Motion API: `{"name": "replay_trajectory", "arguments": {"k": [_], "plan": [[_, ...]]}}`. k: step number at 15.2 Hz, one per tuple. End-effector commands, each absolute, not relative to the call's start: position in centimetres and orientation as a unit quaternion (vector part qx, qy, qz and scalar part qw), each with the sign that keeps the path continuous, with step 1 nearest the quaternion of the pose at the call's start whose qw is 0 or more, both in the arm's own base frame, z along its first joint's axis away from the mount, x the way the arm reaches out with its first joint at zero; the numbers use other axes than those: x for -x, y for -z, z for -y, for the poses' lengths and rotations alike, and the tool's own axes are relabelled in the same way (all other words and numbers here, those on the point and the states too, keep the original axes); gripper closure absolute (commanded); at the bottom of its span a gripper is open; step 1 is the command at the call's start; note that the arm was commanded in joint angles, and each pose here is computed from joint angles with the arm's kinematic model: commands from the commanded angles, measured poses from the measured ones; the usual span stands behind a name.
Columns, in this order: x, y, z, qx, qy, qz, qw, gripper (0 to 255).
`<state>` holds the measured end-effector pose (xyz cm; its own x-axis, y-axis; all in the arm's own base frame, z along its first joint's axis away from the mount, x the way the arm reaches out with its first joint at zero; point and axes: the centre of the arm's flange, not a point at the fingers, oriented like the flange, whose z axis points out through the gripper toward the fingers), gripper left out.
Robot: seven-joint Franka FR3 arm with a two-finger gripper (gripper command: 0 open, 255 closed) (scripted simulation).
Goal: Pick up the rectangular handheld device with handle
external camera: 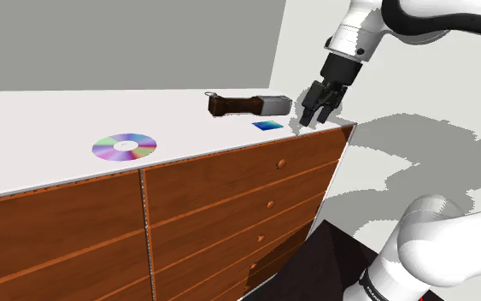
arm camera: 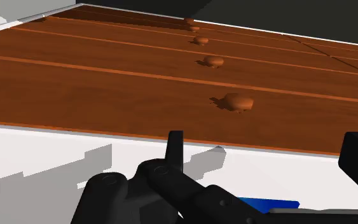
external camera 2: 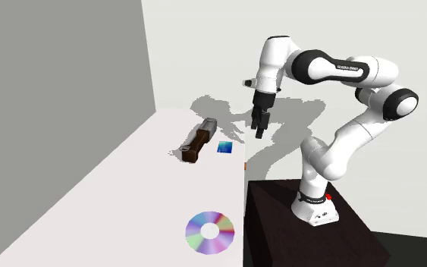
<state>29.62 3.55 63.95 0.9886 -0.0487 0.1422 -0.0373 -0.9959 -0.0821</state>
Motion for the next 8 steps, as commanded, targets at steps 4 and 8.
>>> {"name": "replay_trajectory", "arguments": {"k": [4,8], "plan": [[-33.5,-64.8,-1.9,0.996,0.054,0.074,0.02,0],[-39.2,-65.9,-1.0,0.979,0.028,0.2,-0.005,0]]}}
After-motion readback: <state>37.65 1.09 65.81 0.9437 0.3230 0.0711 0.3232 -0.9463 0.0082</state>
